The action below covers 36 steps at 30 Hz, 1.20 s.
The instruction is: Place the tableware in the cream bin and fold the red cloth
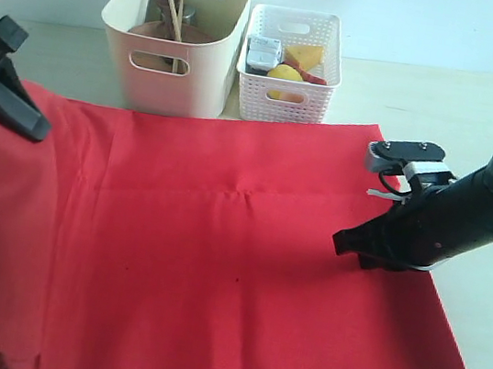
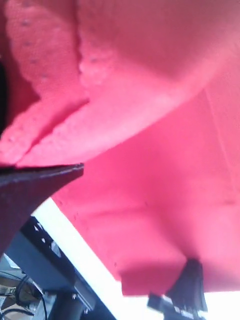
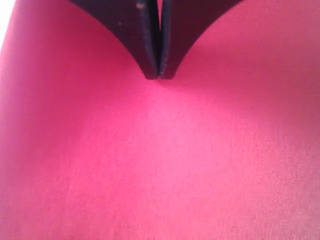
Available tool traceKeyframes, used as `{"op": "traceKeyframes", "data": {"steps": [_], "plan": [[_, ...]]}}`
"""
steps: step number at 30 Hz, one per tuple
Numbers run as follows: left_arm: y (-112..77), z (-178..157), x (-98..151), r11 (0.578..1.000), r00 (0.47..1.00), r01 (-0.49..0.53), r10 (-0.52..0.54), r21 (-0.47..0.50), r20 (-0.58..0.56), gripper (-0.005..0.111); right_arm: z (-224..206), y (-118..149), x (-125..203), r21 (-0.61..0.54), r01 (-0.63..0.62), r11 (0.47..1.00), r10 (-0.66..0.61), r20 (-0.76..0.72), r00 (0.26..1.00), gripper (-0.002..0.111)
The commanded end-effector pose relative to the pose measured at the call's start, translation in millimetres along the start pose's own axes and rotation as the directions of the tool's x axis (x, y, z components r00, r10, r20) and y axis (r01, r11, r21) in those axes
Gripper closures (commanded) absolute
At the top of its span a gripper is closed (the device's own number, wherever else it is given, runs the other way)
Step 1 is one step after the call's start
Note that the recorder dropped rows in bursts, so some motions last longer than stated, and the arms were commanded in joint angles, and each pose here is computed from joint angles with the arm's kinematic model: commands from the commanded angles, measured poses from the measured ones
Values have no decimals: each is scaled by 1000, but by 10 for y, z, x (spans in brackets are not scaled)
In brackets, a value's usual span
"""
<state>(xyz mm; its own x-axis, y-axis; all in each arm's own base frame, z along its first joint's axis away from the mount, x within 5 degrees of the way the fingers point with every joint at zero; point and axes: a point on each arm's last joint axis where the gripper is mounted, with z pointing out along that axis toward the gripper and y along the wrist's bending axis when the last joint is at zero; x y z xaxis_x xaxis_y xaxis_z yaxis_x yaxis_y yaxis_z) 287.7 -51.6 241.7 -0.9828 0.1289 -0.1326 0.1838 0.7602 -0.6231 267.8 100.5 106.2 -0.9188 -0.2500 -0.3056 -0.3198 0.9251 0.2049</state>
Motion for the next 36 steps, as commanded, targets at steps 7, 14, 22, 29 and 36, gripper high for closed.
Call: {"op": "traceKeyframes", "data": {"steps": [7,14,22,29,36], "plan": [[-600,266,-270,987,996,-85,88,135,-16,105,46,4,26,-5,-21,1000,21,-18,1000,108],[-835,753,-409,981,984,-98,121,167,-133,105,46,4,22,-5,-27,1000,27,-14,1000,108],[-1094,1312,-633,976,966,-98,140,193,-217,105,46,6,18,-7,-41,999,40,-10,999,108],[-1310,1692,-814,974,958,-97,146,203,-245,105,-187,79,-93,-38,21,999,-20,15,1000,108],[-1367,2031,-875,977,951,-67,124,204,-284,105,-1092,-36,-34,286,4,958,-39,114,993,108]]}}
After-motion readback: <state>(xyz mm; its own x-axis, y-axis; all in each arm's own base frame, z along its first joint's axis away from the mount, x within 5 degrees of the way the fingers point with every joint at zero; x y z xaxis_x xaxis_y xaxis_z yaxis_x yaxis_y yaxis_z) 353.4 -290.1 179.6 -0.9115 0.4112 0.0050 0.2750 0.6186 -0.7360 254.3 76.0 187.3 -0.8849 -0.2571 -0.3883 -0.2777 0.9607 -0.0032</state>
